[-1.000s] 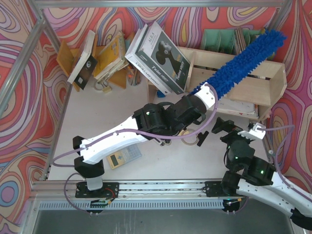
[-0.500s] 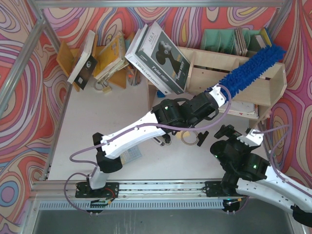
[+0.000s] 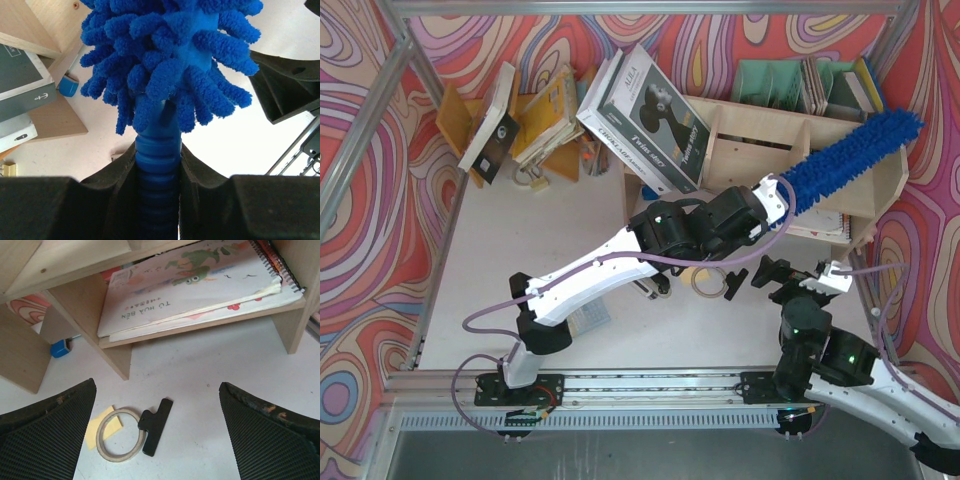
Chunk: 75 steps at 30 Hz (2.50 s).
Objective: Dust the bookshelf with a duster
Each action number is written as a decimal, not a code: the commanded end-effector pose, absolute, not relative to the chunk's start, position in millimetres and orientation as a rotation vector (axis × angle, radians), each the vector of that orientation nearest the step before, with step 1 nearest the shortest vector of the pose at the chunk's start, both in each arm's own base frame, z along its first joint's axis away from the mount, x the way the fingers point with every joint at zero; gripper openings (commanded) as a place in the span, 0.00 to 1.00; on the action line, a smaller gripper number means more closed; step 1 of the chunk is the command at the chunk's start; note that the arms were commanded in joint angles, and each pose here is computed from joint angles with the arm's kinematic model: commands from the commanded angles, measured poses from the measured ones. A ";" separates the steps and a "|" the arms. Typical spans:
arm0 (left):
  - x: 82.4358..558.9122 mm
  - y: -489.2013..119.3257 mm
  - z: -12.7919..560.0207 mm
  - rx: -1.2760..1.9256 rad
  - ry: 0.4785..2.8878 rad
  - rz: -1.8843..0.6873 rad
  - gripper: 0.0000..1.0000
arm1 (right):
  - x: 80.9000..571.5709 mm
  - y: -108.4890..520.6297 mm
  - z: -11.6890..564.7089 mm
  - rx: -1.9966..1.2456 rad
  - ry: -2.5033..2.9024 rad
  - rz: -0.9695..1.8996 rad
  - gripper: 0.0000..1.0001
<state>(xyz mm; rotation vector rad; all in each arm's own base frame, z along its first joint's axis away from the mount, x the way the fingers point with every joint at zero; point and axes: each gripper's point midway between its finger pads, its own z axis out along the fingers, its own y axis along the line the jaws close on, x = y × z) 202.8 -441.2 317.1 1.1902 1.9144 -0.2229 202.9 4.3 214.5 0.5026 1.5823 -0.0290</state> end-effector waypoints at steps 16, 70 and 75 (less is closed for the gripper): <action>172.6 -444.0 368.9 1.187 1.730 -0.400 0.00 | 207.1 4.8 225.2 0.507 1.555 -0.055 0.99; 130.9 -309.8 317.4 0.495 1.947 0.066 0.00 | 206.8 1.3 223.3 0.537 1.543 -0.072 0.99; 114.4 -317.0 295.0 0.495 2.029 0.003 0.00 | 207.4 2.1 222.5 0.532 1.548 -0.079 0.99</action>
